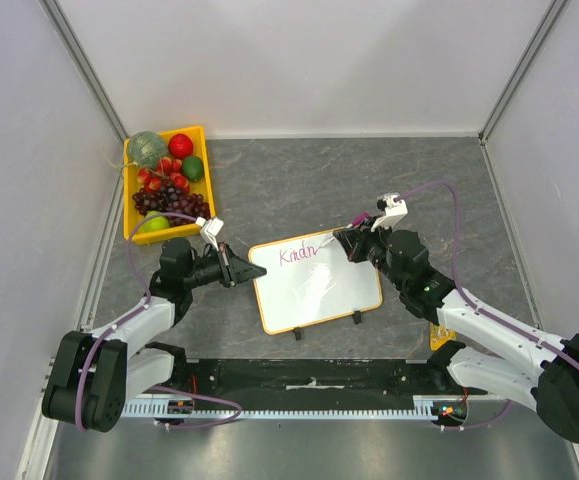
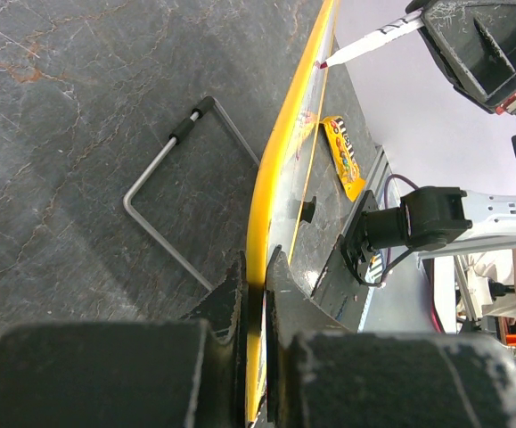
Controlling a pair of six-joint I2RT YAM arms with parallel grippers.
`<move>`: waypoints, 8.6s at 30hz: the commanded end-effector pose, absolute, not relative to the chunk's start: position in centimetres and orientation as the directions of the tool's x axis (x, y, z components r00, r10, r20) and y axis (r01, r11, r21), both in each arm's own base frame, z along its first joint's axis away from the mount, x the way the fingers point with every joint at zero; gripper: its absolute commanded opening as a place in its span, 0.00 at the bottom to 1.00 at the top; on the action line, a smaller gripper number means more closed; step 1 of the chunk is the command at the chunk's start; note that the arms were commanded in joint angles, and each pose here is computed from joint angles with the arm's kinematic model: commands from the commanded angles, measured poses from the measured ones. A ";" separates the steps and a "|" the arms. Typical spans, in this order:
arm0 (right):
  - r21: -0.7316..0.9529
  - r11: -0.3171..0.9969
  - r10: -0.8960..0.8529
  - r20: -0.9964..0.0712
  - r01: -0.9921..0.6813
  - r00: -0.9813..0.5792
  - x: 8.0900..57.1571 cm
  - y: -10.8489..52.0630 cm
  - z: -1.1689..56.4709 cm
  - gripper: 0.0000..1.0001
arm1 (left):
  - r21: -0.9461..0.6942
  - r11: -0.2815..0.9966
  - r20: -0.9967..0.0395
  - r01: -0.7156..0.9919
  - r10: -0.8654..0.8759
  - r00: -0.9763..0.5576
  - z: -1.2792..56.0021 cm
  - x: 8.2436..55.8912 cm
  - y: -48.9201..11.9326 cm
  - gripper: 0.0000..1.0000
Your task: Write a sentence on the whiteboard
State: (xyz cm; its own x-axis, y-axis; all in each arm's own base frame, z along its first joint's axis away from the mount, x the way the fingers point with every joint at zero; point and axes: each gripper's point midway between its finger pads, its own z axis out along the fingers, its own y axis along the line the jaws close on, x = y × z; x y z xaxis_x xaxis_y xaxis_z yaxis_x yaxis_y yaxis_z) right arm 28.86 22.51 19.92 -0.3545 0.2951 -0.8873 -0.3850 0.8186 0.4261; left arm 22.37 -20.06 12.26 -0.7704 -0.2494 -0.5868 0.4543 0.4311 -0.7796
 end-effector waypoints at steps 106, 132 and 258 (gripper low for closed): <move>0.441 0.823 0.341 -0.887 -0.357 -0.310 29.6 21.4 23.1 0.00 | -0.750 0.526 -0.582 0.402 -0.234 -0.779 9.3 22.3 -19.0 0.02; 0.434 0.825 0.306 -0.882 -0.362 -0.359 29.9 22.4 20.7 0.00 | -0.748 0.528 -0.582 0.402 -0.233 -0.779 9.2 22.3 -19.0 0.02; 0.454 0.835 0.328 -0.864 -0.311 -0.381 29.2 19.3 19.1 0.00 | -0.748 0.533 -0.579 0.396 -0.231 -0.782 8.9 22.2 -19.0 0.02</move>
